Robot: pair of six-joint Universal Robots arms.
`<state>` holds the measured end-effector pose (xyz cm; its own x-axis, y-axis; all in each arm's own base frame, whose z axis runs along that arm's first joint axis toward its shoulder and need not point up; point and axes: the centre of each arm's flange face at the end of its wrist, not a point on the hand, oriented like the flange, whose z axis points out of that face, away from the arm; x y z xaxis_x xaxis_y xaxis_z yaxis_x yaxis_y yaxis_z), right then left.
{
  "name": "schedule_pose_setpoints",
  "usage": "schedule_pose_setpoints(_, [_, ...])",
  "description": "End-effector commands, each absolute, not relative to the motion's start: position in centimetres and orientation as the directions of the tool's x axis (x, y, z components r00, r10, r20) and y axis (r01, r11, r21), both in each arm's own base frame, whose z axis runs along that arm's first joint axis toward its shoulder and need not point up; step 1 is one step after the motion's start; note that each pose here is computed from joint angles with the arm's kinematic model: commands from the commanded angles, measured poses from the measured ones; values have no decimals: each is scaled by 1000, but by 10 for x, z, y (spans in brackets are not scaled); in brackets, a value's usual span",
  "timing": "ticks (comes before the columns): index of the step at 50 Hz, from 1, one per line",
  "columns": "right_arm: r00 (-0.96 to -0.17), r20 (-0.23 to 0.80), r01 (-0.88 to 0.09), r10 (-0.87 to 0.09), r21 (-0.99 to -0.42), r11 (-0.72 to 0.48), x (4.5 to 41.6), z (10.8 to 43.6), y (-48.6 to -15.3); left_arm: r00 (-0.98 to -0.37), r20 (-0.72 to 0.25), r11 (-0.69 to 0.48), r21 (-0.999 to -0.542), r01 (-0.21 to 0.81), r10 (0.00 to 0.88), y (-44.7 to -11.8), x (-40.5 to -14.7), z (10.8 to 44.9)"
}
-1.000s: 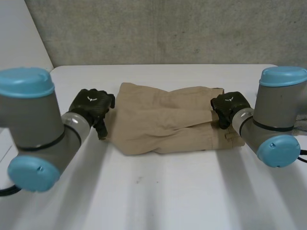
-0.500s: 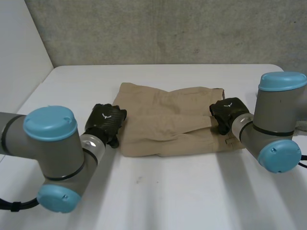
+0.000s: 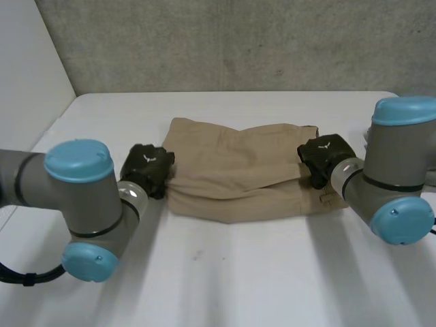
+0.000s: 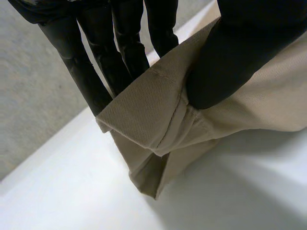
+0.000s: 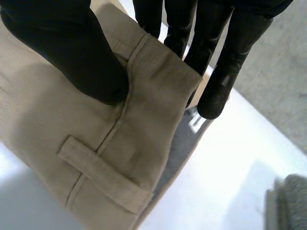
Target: Fold the laundry.
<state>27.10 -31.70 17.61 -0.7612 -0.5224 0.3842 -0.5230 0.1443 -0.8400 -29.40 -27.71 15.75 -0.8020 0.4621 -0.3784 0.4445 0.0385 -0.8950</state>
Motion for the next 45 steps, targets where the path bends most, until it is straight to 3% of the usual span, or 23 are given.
schedule_pose_setpoints(1, [-682, 518, -605, -517, -796, 0, 265, 239, -299, -825, -370, -46, -920, 389, 428, -258, -283, 234])
schedule_pose_setpoints(5, [-670, 586, -604, -456, -788, -124, 259, 297, -281, -845, -369, -151, -930, 337, 388, -238, -272, 298])
schedule_pose_setpoints(10, [-724, 623, -534, -296, -778, -331, 248, 389, -254, -874, -356, -300, -918, 260, 331, -211, -256, 377])
schedule_pose_setpoints(13, [-752, 619, -502, -227, -761, -412, 243, 425, -244, -886, -346, -365, -903, 225, 309, -198, -250, 410])
schedule_pose_setpoints(17, [-753, 621, -487, -218, -749, -450, 241, 442, -237, -892, -340, -414, -888, 200, 298, -189, -246, 431])
schedule_pose_setpoints(24, [-707, 627, -524, -326, -775, -354, 247, 414, -245, -881, -351, -360, -904, 231, 316, -202, -250, 412])
schedule_pose_setpoints(29, [-652, 601, -587, -461, -786, -195, 264, 347, -279, -850, -374, -200, -926, 321, 371, -241, -267, 349])
schedule_pose_setpoints(33, [-631, 578, -621, -518, -776, -109, 271, 305, -298, -828, -384, -93, -920, 380, 409, -269, -280, 301])
schedule_pose_setpoints(37, [-634, 556, -620, -538, -781, -76, 279, 276, -319, -807, -412, -59, -901, 430, 423, -294, -293, 271])
schedule_pose_setpoints(41, [-692, 545, -538, -472, -827, -166, 295, 286, -337, -809, -443, -138, -895, 424, 387, -318, -306, 281])
schedule_pose_setpoints(45, [-785, 494, -377, -375, -860, -344, 309, 333, -350, -861, -422, -343, -883, 321, 282, -336, -314, 341])
